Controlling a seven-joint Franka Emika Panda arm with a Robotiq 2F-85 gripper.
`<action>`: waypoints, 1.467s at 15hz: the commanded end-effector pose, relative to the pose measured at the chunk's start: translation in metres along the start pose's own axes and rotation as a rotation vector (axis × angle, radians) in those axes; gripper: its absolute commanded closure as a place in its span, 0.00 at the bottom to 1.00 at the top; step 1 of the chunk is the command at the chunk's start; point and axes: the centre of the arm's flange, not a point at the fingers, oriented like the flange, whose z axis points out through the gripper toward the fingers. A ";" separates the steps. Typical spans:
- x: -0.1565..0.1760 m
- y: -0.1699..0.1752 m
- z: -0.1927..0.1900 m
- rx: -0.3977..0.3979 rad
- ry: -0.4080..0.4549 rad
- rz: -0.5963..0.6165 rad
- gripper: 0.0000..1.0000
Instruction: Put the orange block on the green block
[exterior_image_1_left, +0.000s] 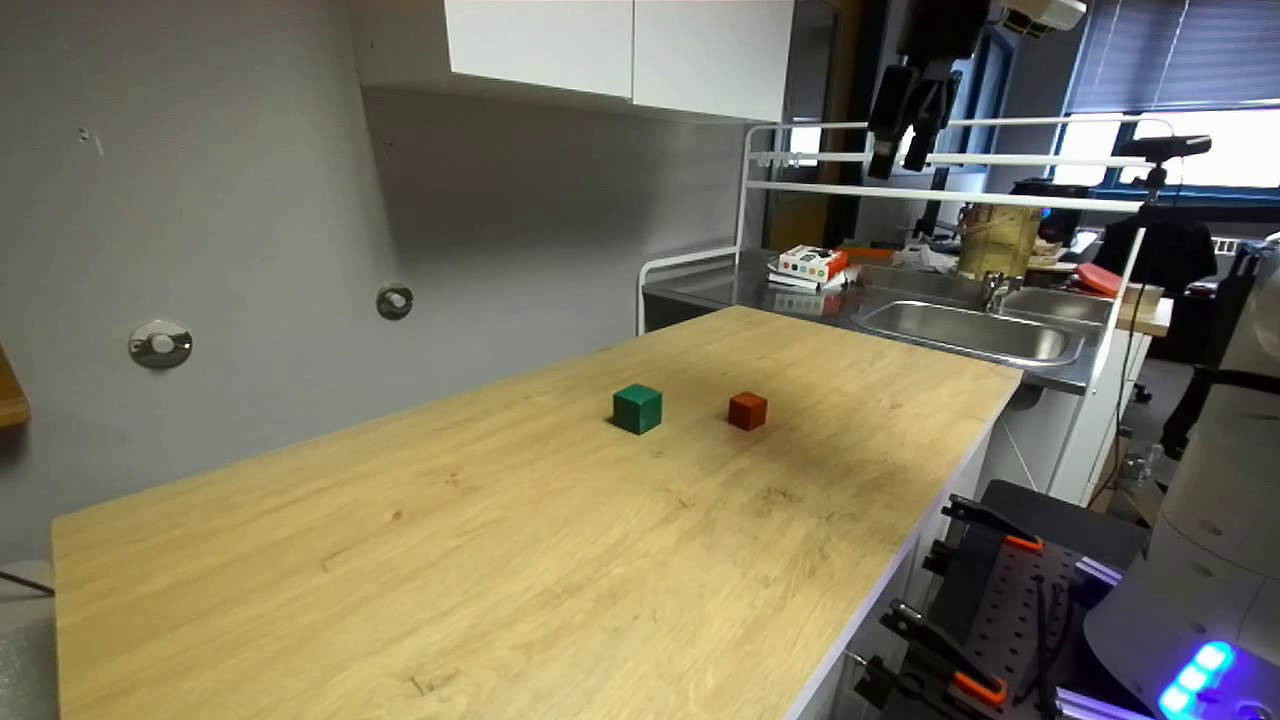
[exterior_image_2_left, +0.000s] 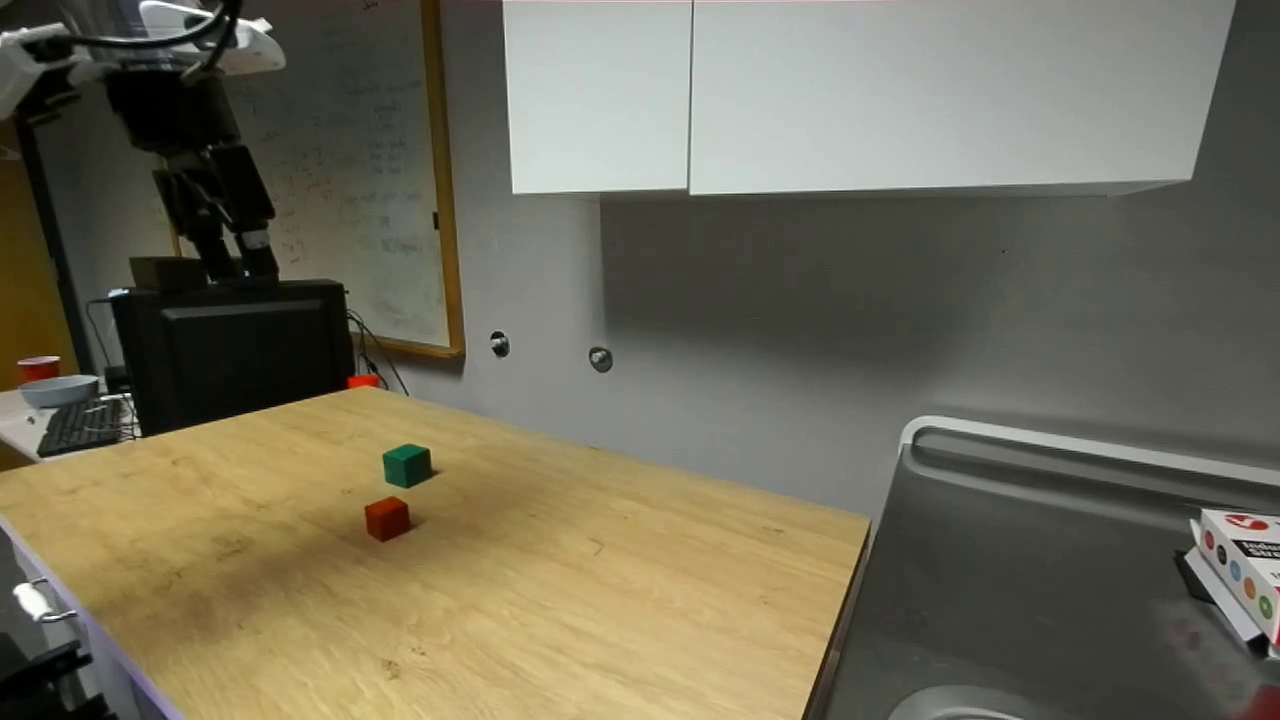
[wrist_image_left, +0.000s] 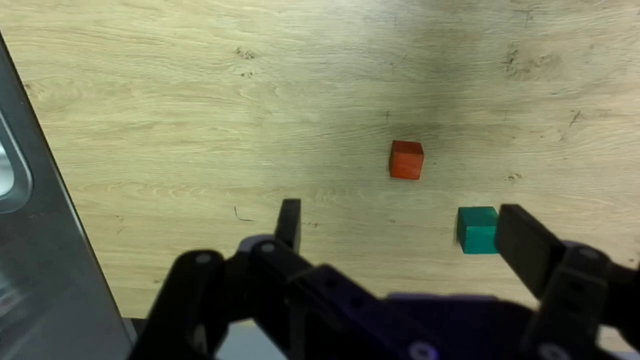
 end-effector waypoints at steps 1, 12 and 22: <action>0.019 -0.002 0.019 0.018 -0.025 0.010 0.00; 0.101 -0.020 0.159 0.150 -0.099 -0.015 0.00; 0.136 -0.032 0.284 0.233 -0.335 -0.029 0.00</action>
